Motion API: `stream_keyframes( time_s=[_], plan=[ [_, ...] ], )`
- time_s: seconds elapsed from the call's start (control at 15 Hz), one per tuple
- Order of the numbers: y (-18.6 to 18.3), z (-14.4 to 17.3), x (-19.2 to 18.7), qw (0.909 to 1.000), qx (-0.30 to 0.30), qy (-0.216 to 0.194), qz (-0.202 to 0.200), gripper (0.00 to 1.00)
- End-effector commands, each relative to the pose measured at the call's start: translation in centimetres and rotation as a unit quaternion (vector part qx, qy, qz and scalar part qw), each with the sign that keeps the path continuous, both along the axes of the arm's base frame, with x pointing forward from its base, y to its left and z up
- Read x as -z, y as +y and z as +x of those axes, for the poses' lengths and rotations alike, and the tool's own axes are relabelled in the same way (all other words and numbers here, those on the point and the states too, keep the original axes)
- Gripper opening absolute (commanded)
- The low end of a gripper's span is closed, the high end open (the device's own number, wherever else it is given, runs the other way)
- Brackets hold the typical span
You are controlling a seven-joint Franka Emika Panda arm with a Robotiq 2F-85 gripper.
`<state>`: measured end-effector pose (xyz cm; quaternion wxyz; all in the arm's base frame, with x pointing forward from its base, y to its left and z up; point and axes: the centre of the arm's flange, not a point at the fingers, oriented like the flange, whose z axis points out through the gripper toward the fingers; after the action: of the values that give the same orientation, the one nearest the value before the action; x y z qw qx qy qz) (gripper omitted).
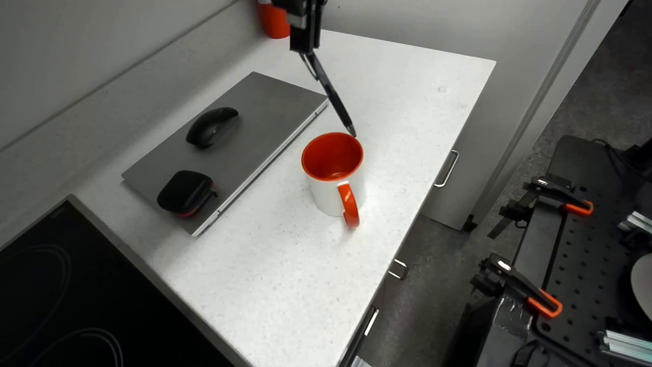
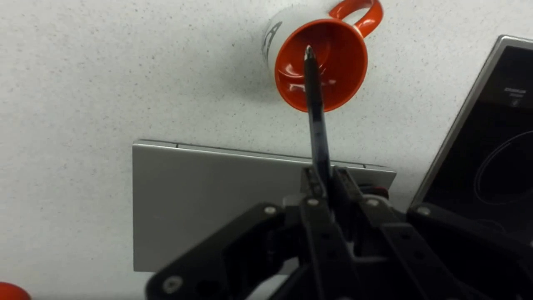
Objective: Pick the marker in the cup and put it on the counter
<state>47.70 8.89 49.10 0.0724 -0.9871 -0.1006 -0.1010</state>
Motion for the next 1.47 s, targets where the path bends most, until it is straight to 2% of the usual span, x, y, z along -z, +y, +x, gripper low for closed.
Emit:
stream_keyframes(
  time_s=[0.0, 0.13, 0.27, 0.53, 0.93, 1.4],
  plan=[
    [-2.5, -3.1, -2.7, 0.9995, -0.005, 0.019, -0.026, 0.03],
    [-3.5, -3.1, -1.9, 0.9975, 0.000, 0.051, -0.049, 0.03],
    [-4.5, -2.1, 0.6, 0.9942, 0.014, 0.079, -0.072, 0.03],
    [-5.8, 0.4, 5.9, 0.9914, 0.037, 0.094, -0.082, 0.03],
    [-7.8, 3.2, 12.5, 0.9898, 0.090, 0.081, -0.075, 0.03],
    [-9.7, 4.9, 15.8, 0.9845, 0.145, 0.066, -0.072, 0.03]
  ],
)
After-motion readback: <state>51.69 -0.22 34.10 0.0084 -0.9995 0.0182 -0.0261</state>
